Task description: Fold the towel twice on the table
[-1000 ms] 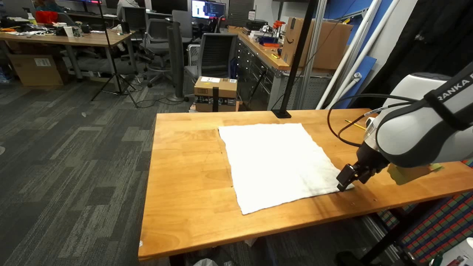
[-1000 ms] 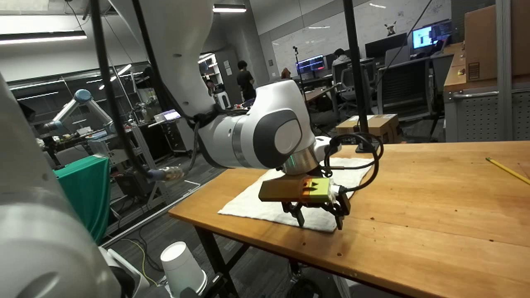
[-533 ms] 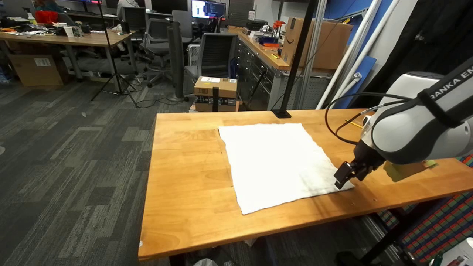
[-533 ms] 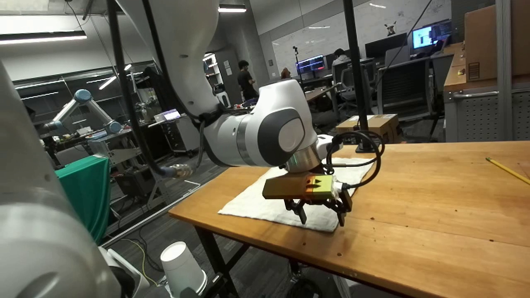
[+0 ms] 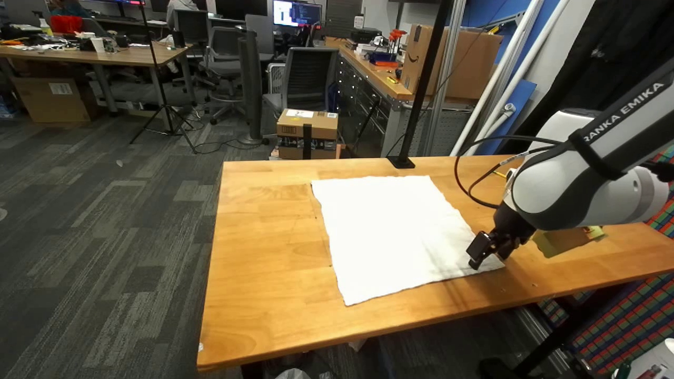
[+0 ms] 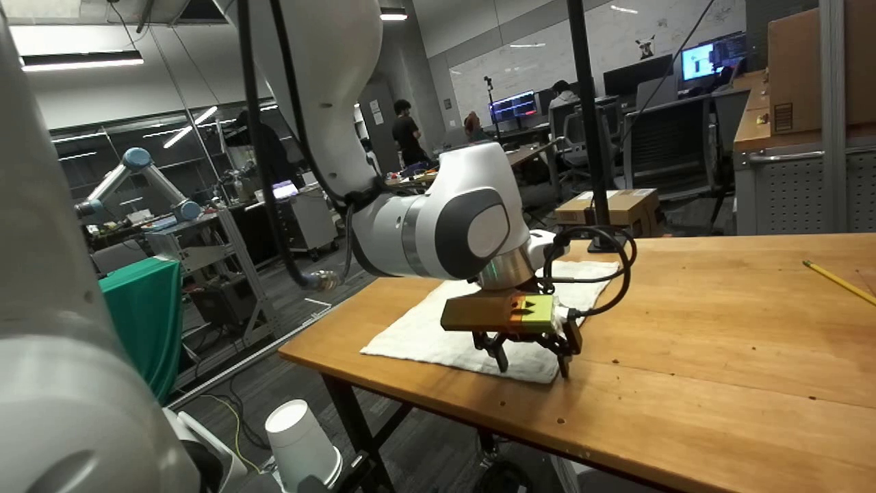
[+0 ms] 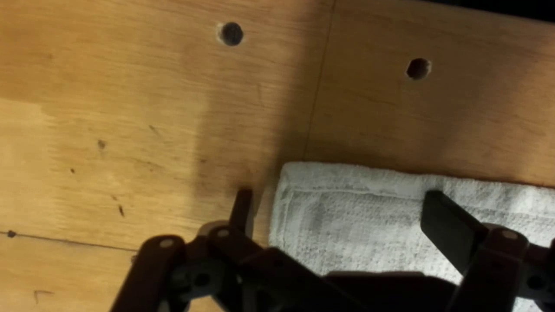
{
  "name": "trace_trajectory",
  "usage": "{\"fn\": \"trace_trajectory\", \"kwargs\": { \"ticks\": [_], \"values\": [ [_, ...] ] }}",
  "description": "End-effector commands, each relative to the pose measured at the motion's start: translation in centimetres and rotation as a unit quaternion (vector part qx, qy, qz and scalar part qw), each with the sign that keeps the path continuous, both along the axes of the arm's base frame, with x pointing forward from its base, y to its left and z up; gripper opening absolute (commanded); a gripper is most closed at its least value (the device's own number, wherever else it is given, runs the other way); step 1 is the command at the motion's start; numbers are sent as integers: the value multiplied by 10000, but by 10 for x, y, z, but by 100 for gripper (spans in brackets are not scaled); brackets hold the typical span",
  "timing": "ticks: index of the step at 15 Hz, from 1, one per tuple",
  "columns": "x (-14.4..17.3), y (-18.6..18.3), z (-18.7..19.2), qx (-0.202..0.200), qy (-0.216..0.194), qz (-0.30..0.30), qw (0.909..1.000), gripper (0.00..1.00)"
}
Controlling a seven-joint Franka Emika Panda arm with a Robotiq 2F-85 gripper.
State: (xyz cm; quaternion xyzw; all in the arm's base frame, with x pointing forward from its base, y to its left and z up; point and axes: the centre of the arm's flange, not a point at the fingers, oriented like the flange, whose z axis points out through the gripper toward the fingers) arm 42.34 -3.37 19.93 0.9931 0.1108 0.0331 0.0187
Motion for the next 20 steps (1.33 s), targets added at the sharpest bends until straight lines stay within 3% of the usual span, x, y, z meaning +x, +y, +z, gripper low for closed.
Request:
{"fn": "trace_trajectory", "kwargs": {
  "ticks": [1, 2, 3, 5, 8, 13, 16, 20],
  "values": [
    [10, -3, -7, 106, -46, 25, 9999, 95],
    [10, -2, -7, 121, -37, 30, 9999, 80],
    [11, -2, -6, 131, -33, 23, 9999, 71],
    [13, -3, -3, 146, -37, 26, 9999, 64],
    [17, -3, 4, 128, -69, 70, 9999, 38],
    [24, -4, 34, -32, -94, 126, 9999, 3],
    [36, -5, 65, -244, 91, 216, 9994, 1],
    [72, -3, 120, -547, 494, 182, 9971, 6]
  ]
}}
